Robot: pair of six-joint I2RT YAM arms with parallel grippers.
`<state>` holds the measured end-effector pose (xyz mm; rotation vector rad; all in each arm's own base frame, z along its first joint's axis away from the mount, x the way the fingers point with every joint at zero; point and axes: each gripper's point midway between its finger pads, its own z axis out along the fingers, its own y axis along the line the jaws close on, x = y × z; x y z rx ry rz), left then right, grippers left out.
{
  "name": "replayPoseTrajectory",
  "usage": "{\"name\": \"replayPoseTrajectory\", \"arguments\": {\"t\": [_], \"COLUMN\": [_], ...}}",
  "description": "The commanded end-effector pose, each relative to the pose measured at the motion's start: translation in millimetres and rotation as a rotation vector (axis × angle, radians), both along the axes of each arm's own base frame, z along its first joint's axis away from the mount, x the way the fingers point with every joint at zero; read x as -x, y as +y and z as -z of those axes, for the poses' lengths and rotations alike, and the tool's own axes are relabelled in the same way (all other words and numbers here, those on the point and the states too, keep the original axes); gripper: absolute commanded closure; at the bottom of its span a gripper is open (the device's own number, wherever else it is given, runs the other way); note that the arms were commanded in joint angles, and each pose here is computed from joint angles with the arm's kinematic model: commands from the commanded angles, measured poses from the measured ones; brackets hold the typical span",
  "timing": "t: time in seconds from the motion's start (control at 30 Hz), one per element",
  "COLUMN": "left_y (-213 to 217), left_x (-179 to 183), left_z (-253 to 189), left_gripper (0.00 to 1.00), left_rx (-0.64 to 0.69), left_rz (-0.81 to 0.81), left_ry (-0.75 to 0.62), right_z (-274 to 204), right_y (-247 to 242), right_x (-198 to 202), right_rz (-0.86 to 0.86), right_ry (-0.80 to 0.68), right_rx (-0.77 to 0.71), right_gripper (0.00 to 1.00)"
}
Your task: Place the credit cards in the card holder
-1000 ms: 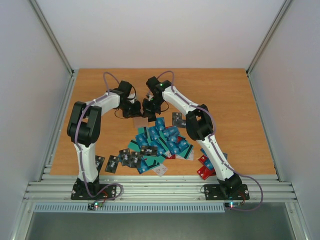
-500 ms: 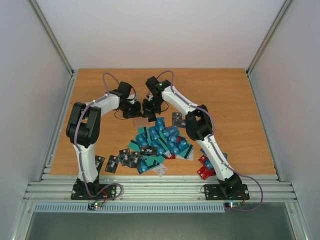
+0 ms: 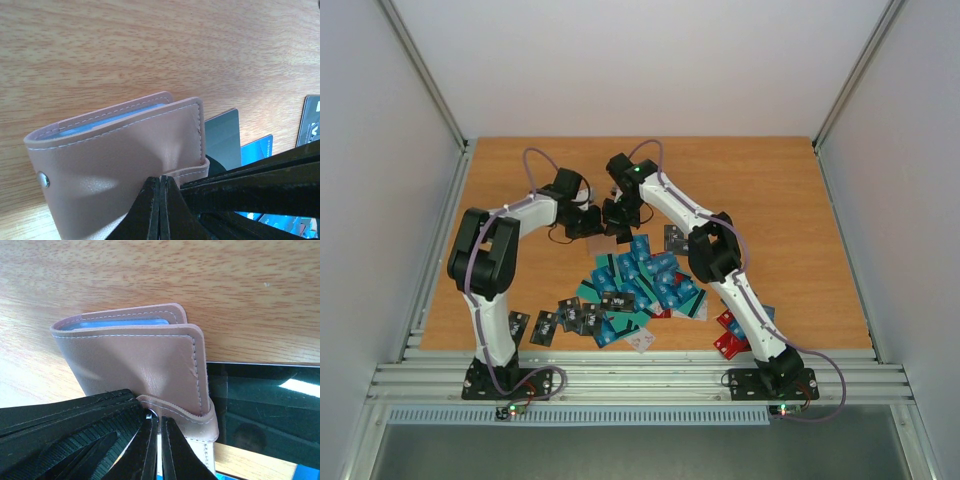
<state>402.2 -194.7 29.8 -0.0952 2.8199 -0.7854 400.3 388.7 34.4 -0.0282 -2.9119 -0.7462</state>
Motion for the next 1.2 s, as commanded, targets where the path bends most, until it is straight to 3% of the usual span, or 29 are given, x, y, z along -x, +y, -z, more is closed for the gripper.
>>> {"name": "replayPoseTrajectory", "arguments": {"t": [0.0,0.3,0.63,0.87,1.17], "left_y": [15,22,19,31,24], "left_x": [90,109,128,137,130], "left_z": [73,83,98,102,99], "left_gripper": [1.0,1.0,1.0,1.0,1.0], "left_rx": [-0.148,-0.243,-0.25,-0.362,-0.318], "left_rz": [0.054,0.057,0.064,0.082,0.06], "left_ry": [0.316,0.335,0.377,0.388,0.343], "right_z": [63,74,80,51,-17], "right_y": [-39,-49,-52,-36,-14], "right_x": [29,47,49,37,9], "right_rz": [-0.003,-0.044,-0.041,-0.03,0.031], "right_ry": [0.109,0.12,0.11,0.082,0.041], "right_rx": [0.259,0.324,0.332,0.209,-0.065], "right_gripper": [0.95,0.96,0.96,0.96,0.94]}}
